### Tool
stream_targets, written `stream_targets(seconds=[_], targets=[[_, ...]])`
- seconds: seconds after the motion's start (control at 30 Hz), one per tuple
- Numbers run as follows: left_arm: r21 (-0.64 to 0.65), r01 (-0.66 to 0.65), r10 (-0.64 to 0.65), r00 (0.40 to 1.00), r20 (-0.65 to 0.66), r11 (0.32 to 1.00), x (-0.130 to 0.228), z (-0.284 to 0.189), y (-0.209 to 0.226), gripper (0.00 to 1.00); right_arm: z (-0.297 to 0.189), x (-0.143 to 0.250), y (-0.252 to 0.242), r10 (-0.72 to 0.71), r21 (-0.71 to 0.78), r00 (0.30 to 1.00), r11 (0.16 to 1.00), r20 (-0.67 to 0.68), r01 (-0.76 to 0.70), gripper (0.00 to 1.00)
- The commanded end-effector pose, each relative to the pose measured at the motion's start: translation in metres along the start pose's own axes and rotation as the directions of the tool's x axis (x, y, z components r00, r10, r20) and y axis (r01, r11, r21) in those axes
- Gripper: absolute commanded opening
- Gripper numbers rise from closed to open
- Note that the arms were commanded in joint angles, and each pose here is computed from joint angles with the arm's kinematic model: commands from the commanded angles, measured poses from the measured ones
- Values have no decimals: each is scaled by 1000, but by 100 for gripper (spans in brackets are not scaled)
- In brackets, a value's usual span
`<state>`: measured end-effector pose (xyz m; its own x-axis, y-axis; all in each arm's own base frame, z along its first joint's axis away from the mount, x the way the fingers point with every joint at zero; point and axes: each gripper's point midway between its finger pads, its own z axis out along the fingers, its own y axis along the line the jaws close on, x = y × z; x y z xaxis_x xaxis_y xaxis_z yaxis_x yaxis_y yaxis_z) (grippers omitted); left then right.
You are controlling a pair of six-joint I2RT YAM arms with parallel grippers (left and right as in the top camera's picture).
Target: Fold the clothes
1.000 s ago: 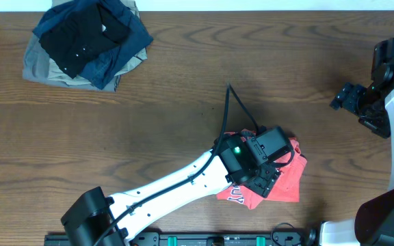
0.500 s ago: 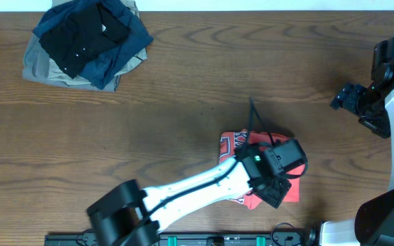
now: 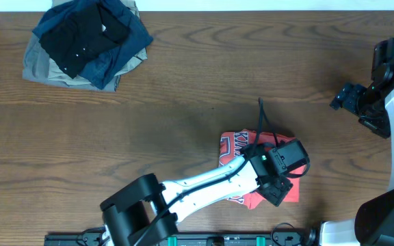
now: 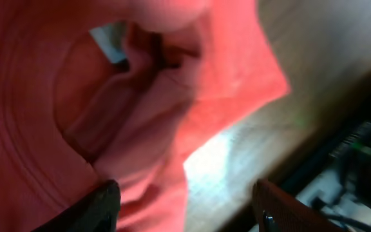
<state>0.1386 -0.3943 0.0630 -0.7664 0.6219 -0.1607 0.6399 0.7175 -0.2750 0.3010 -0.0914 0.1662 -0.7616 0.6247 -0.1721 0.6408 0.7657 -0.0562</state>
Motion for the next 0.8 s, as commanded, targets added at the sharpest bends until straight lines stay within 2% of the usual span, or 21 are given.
stream_targets(seconds=[0.0,0.17,0.6,0.77], targets=[[-91,13,-14,1000,-9,996,-5,14,27,67,-3,-2,0,-13,5,1000,1000,14,13,99],[-199,37,-31,999,32,979,-15,9,58,67,-3,-2,0,-13,5,1000,1000,14,13,99],[-215,37,-33,999,22,976,-13,9,63,66,-3,-2,0,-13,5,1000,1000,14,13,99],[-157,32,-35,999,-14,987,-7,16,52,54,-3,-2,0,-13,5,1000,1000,14,13,99]])
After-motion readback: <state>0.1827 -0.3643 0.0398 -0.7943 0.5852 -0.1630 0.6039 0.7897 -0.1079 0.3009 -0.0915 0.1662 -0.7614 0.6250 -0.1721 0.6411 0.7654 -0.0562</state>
